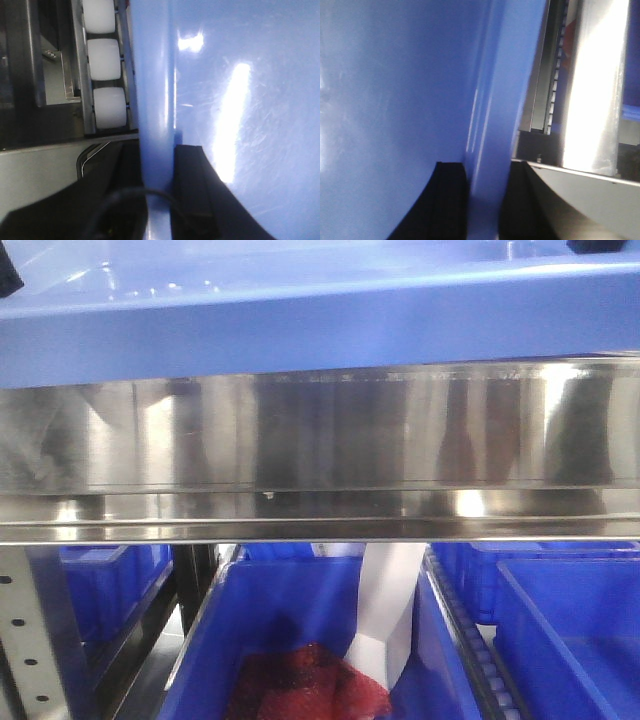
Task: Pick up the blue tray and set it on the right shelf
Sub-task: 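Raise the held tray above the metal shelf edge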
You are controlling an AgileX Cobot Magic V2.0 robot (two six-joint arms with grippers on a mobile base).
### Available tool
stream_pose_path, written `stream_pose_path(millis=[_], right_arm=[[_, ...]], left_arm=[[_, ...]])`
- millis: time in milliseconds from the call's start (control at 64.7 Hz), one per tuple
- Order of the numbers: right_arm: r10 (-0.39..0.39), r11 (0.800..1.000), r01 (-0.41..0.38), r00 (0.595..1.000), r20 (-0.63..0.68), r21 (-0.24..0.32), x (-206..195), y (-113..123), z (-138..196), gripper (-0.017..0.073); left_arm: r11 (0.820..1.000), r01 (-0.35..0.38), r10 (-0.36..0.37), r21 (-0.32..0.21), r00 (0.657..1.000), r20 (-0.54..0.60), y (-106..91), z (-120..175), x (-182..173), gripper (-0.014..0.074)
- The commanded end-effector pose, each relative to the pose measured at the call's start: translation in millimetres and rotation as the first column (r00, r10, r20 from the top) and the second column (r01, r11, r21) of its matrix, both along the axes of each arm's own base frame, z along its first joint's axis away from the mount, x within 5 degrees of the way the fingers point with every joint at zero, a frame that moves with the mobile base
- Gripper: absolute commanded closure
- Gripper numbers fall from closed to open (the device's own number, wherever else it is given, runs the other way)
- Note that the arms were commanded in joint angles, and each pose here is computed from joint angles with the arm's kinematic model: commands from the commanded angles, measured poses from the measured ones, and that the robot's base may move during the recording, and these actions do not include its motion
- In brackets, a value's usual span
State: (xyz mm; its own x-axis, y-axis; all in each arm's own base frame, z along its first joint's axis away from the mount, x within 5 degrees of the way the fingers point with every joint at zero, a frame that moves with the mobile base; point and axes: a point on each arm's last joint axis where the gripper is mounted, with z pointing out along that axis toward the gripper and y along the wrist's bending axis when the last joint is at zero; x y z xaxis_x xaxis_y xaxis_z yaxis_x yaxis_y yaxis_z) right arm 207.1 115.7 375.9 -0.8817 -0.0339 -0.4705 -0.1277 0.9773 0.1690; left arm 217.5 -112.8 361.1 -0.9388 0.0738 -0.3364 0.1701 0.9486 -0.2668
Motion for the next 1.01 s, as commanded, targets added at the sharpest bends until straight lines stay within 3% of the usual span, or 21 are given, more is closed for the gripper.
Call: stream_pose_path(millis=[0,572,851,990], right_arm=[[0.007,1.0,-0.005,0.995,0.099,-0.023,-2.3,-8.8,16.6,0.0502],[0.008,1.0,-0.007,0.993,0.122,-0.012,-0.7,-7.9,17.9,0.0502],[0.043,0.999,-0.045,0.973,0.227,0.004,7.1,-4.8,33.2,0.0502],[-0.002,0.999,-0.009,0.954,0.299,0.036,25.5,-7.5,52.8,0.0502]], left_arm=[[0.998,0.022,-0.02,0.066,0.999,-0.027,7.9,10.1,-11.1,0.0642],[0.998,0.019,-0.018,0.061,1.0,-0.017,7.4,10.1,-9.7,0.0642],[0.998,0.049,-0.053,0.029,0.988,0.146,3.9,33.5,10.5,0.0642],[1.0,0.03,-0.029,0.0,0.97,0.242,1.3,61.7,35.1,0.0642]])
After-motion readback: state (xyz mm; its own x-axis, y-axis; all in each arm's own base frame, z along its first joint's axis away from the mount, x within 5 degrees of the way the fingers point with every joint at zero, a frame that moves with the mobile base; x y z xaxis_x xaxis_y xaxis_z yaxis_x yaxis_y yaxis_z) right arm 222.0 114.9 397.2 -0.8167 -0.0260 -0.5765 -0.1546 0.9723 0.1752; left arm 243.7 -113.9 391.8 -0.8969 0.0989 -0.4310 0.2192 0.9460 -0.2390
